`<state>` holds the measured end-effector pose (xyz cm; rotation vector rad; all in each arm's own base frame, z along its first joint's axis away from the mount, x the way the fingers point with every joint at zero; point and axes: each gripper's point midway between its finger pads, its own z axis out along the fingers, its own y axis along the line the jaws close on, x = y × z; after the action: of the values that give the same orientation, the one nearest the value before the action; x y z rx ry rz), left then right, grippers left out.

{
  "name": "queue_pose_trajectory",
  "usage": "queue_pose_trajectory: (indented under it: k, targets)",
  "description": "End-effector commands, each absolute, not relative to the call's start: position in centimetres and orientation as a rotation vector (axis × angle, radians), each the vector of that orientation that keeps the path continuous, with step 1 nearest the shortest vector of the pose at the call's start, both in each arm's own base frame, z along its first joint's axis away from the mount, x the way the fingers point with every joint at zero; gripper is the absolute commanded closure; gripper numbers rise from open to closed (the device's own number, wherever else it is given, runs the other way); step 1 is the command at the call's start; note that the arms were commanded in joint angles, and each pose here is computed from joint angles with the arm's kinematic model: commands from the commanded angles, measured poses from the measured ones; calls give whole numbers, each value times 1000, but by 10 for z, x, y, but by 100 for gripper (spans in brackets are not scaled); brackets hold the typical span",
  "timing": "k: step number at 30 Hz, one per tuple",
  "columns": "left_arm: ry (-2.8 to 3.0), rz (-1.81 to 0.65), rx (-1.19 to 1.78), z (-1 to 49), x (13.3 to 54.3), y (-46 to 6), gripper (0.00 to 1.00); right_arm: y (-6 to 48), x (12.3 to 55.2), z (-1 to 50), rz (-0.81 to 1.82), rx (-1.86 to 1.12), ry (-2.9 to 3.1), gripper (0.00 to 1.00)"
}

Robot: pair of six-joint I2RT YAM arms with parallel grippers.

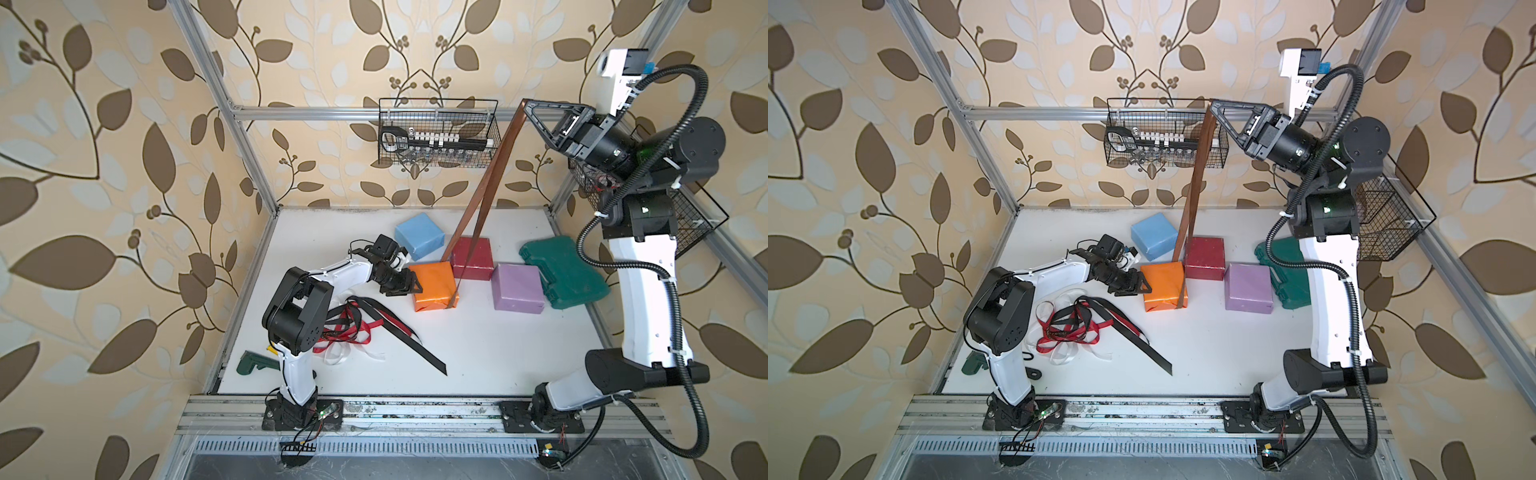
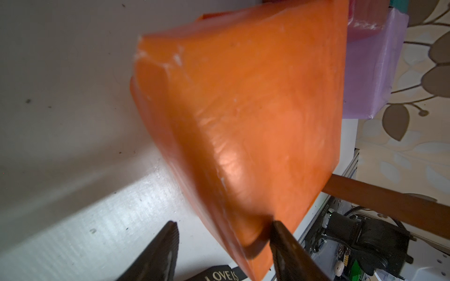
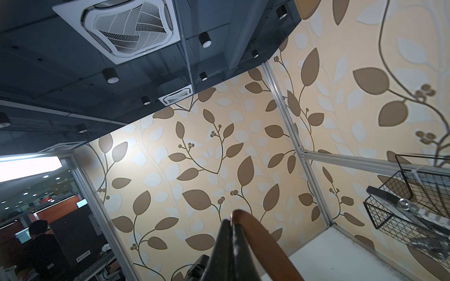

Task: Untie the ribbon bows on the gift boxes
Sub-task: Pull the ribbon from the gift box.

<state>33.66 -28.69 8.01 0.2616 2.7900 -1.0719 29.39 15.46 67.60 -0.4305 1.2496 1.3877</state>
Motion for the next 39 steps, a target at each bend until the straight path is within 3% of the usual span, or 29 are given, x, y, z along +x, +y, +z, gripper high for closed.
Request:
queue_pose_trajectory:
  k: [1,4,5,6,11,17,22,30,39]
  targets:
    - [2764,-1058,313,94,337,-289,38,149,310,655,1361,-389,1274,100]
    - [2695,-999,351,123,343,-285,27,150,322,630,1388,-360,1326,100]
    - [2662,-968,359,135,347,-282,3,150,324,624,1394,-354,1335,100]
    - [2621,-943,373,148,350,-280,1,150,326,618,1399,-345,1347,100]
    - [2367,-955,402,223,360,-280,1,151,339,590,1401,-313,1408,100]
    - [2038,-1198,526,311,348,-308,1,157,357,553,1434,-267,1489,100]
    - [1787,-1101,650,364,346,-336,1,173,355,543,1457,-282,1509,100]
    - [1483,-1131,734,402,353,-370,1,186,354,536,1476,-296,1535,100]
    - [1405,-1074,645,408,406,-393,1,191,339,544,1504,-319,1504,100]
